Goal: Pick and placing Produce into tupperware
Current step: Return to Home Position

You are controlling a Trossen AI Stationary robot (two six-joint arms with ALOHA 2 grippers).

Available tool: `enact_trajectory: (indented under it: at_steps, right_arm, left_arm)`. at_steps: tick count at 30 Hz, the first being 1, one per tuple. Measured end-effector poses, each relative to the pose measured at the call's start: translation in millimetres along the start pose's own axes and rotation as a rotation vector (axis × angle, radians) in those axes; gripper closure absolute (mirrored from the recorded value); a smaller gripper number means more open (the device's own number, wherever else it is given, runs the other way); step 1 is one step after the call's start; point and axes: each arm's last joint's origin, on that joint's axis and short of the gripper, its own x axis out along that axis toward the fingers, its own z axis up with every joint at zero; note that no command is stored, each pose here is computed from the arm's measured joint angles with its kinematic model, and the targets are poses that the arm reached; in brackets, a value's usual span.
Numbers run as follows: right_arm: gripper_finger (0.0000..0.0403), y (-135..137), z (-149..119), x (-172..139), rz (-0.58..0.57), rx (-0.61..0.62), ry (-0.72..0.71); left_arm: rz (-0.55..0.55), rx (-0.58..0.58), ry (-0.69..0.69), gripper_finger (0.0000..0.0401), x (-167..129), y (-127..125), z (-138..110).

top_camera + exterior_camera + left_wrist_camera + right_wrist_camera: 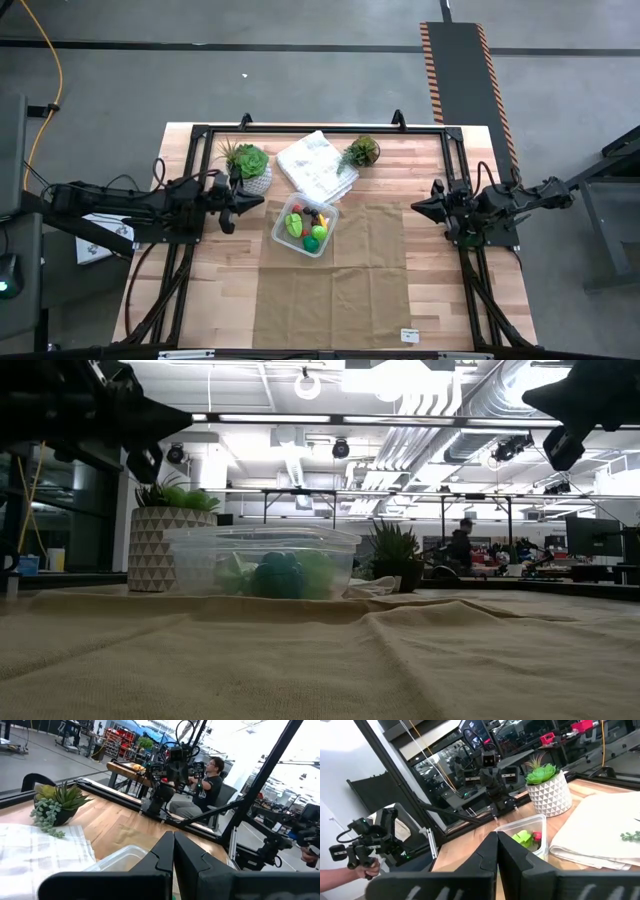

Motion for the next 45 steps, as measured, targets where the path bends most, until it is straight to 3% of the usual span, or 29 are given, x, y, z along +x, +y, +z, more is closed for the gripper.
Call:
enact_trajectory:
  at_steps: [16,29,45]
  right_arm:
    - [0.0403,0,0,0,-0.001,0.014,-0.001]
    - [0.0403,0,0,0,-0.001,0.01,0.0]
    - [0.0403,0,0,0,-0.003,-0.12,-0.001]
  left_arm:
    - [-0.101,0.04,-0.02,0.0401,-9,-5,5]
    - [-0.042,0.072,0.011,0.0401,-22,-2,1]
    - [-0.013,0.06,0.094,0.0401,-23,2,-9]
